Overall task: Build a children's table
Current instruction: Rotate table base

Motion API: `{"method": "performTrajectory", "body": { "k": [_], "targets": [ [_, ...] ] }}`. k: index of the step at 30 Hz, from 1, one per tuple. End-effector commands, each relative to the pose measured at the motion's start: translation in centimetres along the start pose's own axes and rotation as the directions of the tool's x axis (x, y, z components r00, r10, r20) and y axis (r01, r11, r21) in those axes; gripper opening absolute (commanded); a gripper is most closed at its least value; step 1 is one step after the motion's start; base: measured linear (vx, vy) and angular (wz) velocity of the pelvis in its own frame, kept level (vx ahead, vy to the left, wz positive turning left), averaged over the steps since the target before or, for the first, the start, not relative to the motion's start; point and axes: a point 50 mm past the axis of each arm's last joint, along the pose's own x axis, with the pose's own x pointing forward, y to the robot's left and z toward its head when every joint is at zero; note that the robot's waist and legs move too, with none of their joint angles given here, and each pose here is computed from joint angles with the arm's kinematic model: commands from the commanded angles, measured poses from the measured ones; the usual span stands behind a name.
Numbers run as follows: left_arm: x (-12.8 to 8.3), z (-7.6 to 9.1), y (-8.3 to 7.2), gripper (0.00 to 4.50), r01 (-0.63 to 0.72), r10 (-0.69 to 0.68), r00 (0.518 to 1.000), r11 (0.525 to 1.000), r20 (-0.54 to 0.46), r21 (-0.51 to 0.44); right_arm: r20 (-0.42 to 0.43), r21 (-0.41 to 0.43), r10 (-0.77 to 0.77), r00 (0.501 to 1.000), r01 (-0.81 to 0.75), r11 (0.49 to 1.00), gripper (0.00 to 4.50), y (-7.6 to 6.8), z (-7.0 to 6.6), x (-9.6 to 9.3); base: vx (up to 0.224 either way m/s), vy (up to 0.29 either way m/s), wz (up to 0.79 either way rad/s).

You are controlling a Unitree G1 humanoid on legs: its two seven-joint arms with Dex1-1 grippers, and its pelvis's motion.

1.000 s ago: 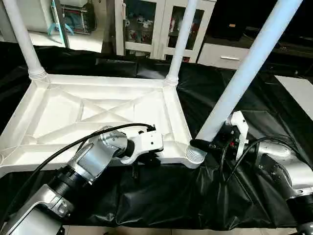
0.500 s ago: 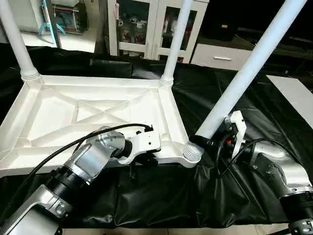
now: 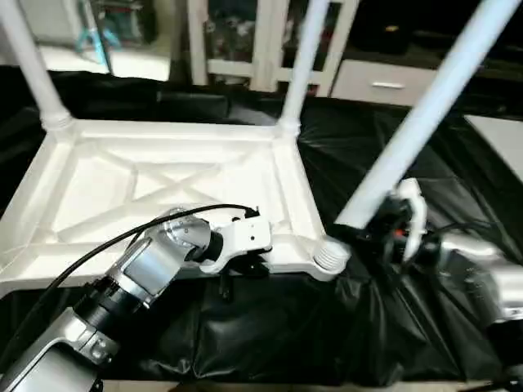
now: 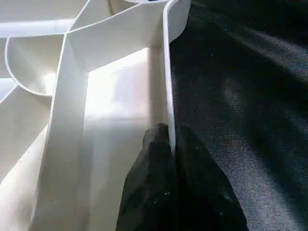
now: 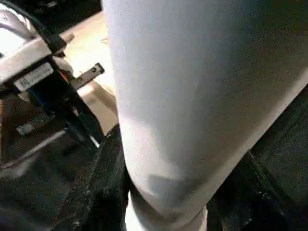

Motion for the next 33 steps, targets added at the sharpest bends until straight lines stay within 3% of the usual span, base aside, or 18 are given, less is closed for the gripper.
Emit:
{"method": "performTrajectory", "body": {
  "k": [1,4,6,16,23,32,33],
  "targets": [
    [-0.6,-0.6,0.4,0.00,-0.033,0.033,0.999,0.999,-0.015,-0.007,-0.018,-0.008,-0.047,0.999,0.047,0.999,1.84,-0.6,0.6,-1.6,0.000,0.000,0.00],
    [-0.5,-0.6,0.4,0.00,-0.034,0.034,0.999,0.999,-0.015,-0.005,-0.006,-0.034,-0.029,1.000,0.029,0.999,1.84,-0.3,1.5,-1.9,0.000,0.000,0.00],
    [-0.5,-0.5,0.4,0.00,-0.037,0.037,0.999,0.999,-0.013,-0.002,0.046,-0.040,-0.013,0.999,0.015,0.999,1.84,0.1,2.7,-2.2,0.000,0.000,0.00],
    [-0.6,-0.5,0.2,0.00,-0.031,0.031,0.999,1.000,-0.014,0.003,0.253,0.063,0.003,0.968,-0.020,0.998,1.84,0.2,5.4,-2.5,0.000,0.000,0.00],
    [-0.6,-0.6,0.2,0.00,-0.030,0.030,0.999,1.000,-0.018,0.008,0.059,0.024,0.033,0.998,-0.035,0.999,1.84,1.1,3.3,-1.9,0.000,0.000,0.00],
    [-0.5,-0.6,0.2,0.00,-0.025,0.025,0.999,1.000,-0.021,0.011,-0.048,-0.066,0.013,0.999,-0.016,0.998,1.84,1.0,3.0,-0.5,0.000,0.000,0.00],
    [-0.5,-0.6,0.2,0.00,-0.024,0.025,0.999,1.000,-0.021,0.011,-0.098,-0.106,0.013,0.995,-0.024,0.994,1.84,0.9,2.7,0.2,0.000,0.000,0.00]
  ]
}}
